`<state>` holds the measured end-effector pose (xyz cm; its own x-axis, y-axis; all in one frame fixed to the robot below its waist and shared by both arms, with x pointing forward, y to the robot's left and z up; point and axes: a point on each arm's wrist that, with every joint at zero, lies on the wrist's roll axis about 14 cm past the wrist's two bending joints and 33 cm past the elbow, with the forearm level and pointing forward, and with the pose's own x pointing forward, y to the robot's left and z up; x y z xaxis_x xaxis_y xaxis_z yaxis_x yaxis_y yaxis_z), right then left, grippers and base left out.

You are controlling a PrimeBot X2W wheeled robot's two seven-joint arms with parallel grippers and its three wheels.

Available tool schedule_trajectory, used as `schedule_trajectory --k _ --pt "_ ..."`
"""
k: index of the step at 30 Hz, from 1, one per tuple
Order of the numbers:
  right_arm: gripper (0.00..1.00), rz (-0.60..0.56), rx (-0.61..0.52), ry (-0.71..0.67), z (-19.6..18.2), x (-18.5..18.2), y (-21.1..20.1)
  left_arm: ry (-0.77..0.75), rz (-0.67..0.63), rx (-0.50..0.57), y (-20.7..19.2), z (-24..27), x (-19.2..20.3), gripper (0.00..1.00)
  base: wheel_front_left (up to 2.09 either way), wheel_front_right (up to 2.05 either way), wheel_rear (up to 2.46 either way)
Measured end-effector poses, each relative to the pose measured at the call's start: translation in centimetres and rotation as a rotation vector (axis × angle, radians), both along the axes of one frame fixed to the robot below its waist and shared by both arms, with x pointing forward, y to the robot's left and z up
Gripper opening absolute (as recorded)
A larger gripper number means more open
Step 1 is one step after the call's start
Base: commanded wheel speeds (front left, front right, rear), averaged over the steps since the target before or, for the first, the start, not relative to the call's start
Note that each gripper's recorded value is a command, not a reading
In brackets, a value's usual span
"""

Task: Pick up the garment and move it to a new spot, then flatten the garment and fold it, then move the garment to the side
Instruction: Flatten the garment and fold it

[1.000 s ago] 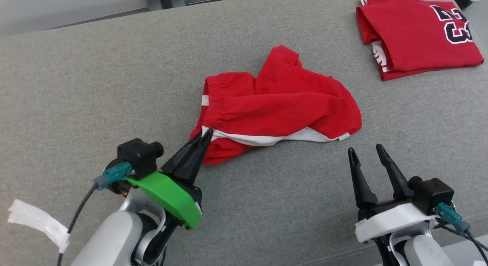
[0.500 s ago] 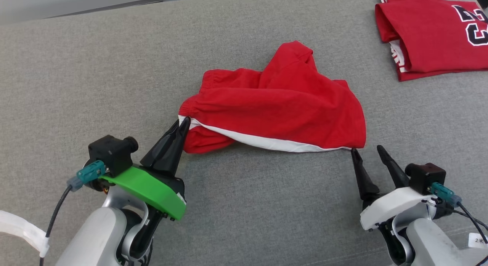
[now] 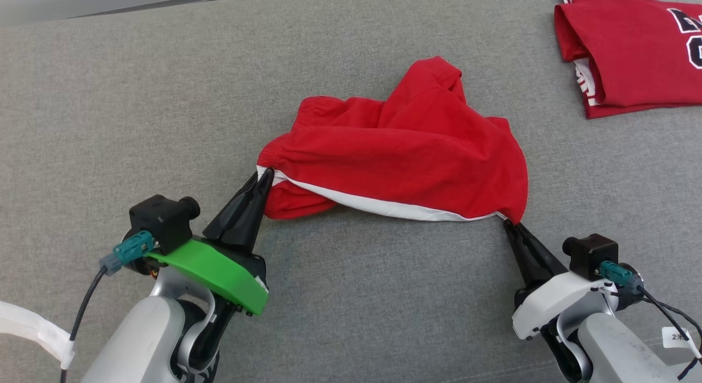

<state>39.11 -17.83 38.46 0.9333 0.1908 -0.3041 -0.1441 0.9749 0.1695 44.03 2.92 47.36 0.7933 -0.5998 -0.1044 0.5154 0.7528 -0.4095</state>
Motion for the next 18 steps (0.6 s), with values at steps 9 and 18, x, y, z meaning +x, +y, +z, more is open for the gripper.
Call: schedule_trajectory --k 9,18 --pt "0.00 -0.026 0.110 -0.196 6.8 1.5 -1.0 -0.073 -0.018 -0.063 0.0 3.7 0.3 0.00 0.00 0.00 0.00" --pt "0.00 -0.031 0.266 -0.505 19.2 4.5 -4.5 -0.236 -0.111 -0.125 -0.3 13.1 2.9 0.00 0.00 0.00 0.00"
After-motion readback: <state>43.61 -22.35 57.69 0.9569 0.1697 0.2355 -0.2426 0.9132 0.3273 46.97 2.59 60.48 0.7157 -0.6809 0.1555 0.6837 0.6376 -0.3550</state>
